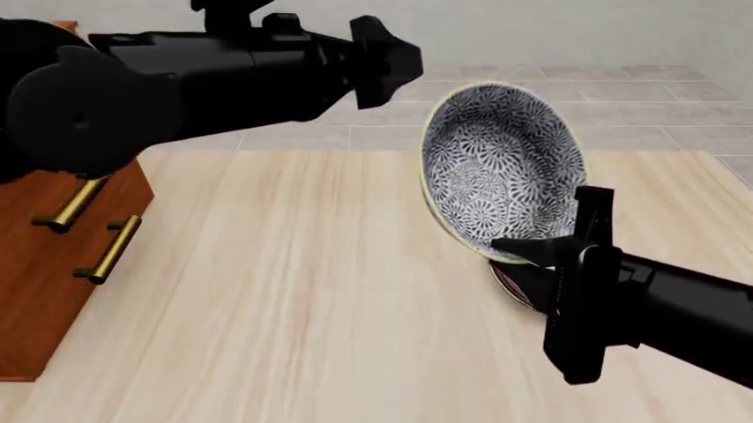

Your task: Put the bowl on top of the cabinet.

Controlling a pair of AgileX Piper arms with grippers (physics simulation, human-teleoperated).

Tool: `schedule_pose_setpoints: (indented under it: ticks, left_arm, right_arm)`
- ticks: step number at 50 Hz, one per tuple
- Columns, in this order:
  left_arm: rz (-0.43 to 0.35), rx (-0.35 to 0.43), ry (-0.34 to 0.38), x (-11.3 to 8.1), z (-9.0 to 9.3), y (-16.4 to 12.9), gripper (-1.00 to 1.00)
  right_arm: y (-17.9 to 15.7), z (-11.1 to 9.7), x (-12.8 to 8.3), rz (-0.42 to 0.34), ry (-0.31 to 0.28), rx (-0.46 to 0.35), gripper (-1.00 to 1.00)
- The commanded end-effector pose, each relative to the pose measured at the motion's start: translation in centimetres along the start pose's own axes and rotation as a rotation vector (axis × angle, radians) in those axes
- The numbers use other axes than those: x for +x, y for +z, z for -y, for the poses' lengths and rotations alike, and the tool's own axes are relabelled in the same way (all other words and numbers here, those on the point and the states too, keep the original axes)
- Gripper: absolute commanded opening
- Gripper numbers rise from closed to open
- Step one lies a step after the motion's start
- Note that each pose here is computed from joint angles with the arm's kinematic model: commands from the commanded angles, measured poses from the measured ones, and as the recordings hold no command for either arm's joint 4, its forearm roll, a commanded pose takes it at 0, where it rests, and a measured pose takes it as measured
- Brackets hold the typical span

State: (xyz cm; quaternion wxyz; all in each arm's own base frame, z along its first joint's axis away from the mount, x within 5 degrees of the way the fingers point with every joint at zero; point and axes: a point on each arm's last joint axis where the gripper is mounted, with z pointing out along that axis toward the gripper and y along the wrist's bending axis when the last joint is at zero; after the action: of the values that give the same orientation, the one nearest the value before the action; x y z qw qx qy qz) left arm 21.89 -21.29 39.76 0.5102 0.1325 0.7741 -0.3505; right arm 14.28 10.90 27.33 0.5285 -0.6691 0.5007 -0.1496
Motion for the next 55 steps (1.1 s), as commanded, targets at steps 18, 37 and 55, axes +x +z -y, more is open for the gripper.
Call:
schedule_pose_setpoints:
  ticks: [18, 37, 55]
  left_arm:
    - [-0.022, 0.006, -0.014, 1.4, -0.1, 1.8, 1.00]
    - [-0.047, 0.004, -0.013, 2.7, -0.4, 2.6, 1.00]
    - [-0.076, -0.012, -0.021, 4.1, -1.1, 3.7, 1.00]
  right_arm:
    - [-0.1, -0.5, -0.2, 0.022, -0.022, 0.002, -1.00]
    - [-0.7, -0.3, -0.7, 0.046, -0.038, 0.015, -1.00]
    - [-1.1, -0.4, -0.7, 0.056, -0.033, 0.025, -1.00]
